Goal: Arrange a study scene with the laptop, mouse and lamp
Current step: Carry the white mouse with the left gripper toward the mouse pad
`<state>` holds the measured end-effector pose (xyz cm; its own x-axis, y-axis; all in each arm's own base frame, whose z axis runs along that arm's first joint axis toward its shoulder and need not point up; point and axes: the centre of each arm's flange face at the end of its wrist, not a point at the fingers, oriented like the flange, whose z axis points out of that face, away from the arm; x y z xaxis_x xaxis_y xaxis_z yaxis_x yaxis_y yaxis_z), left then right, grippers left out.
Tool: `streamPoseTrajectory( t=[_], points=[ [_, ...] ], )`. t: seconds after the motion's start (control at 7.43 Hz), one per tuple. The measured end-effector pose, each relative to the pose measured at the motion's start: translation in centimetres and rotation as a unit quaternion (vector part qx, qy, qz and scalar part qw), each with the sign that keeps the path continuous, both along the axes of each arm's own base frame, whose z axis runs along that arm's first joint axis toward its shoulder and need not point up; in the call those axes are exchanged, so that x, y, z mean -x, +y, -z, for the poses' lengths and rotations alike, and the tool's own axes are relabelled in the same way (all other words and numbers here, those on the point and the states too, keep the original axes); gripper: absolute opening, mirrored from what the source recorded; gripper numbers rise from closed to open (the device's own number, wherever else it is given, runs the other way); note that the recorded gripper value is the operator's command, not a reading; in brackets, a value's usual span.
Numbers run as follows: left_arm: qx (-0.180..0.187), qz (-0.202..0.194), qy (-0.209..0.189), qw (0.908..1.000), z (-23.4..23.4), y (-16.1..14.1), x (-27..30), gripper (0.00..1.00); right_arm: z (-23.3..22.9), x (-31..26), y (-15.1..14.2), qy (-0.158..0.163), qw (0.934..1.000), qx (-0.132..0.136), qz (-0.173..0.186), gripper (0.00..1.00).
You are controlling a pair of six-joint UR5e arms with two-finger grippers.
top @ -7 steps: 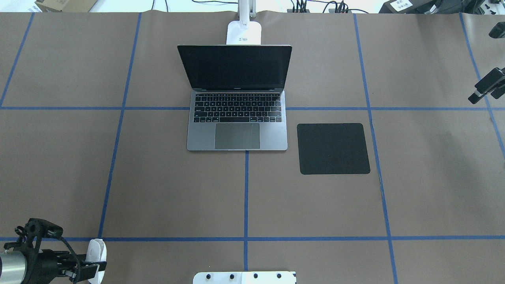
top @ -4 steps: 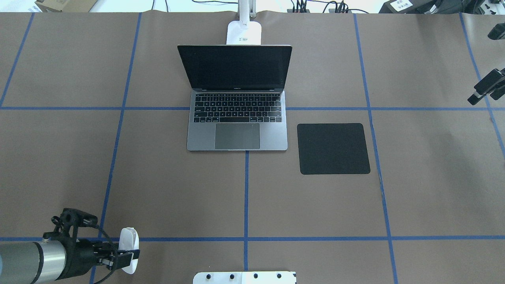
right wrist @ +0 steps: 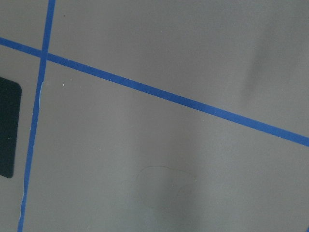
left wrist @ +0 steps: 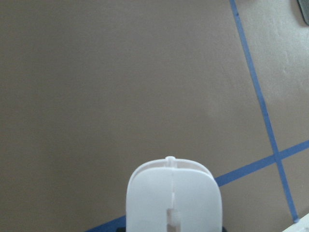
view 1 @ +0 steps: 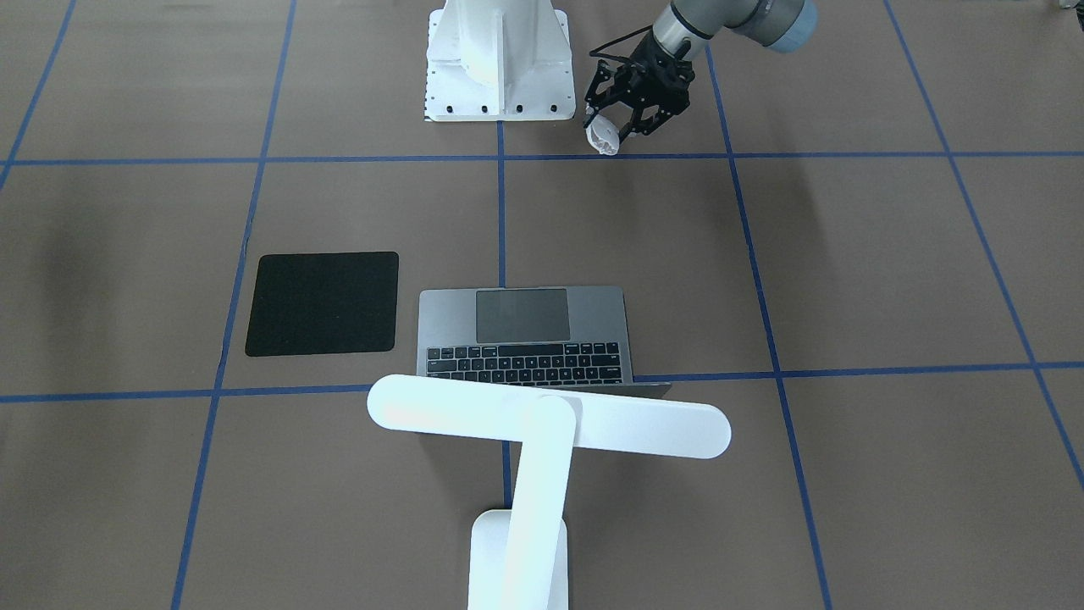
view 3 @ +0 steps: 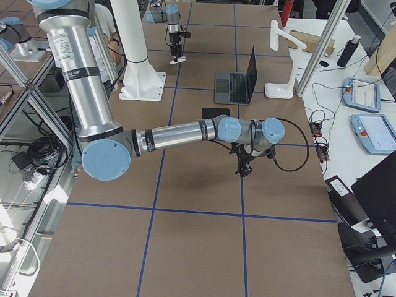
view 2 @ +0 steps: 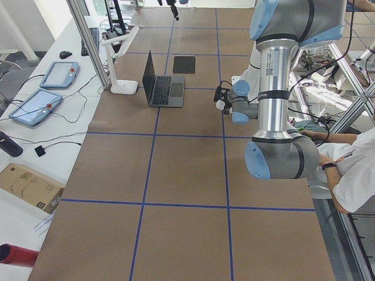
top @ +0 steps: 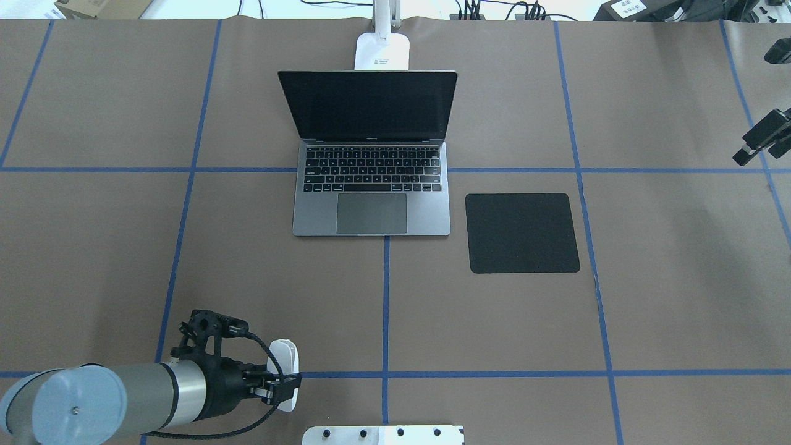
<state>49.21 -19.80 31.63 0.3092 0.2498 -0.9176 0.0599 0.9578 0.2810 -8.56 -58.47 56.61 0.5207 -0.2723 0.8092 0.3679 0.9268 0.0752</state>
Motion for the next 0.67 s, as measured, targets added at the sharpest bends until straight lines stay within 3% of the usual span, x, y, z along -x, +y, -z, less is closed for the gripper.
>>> streamPoseTrajectory(
  t=[0.27,0.67],
  points=[
    [0.003,0.014,-0.002,0.9999,5.5,-2.0,-4.7,0.46,0.0,0.0,0.0,0.0,1.0,0.0,0.0,0.99],
    [0.006,0.039,-0.005,0.9992,10.0,-5.8,-9.8,0.46,0.1,0.0,-0.1,0.0,1.0,-0.001,0.0,0.99]
  ],
)
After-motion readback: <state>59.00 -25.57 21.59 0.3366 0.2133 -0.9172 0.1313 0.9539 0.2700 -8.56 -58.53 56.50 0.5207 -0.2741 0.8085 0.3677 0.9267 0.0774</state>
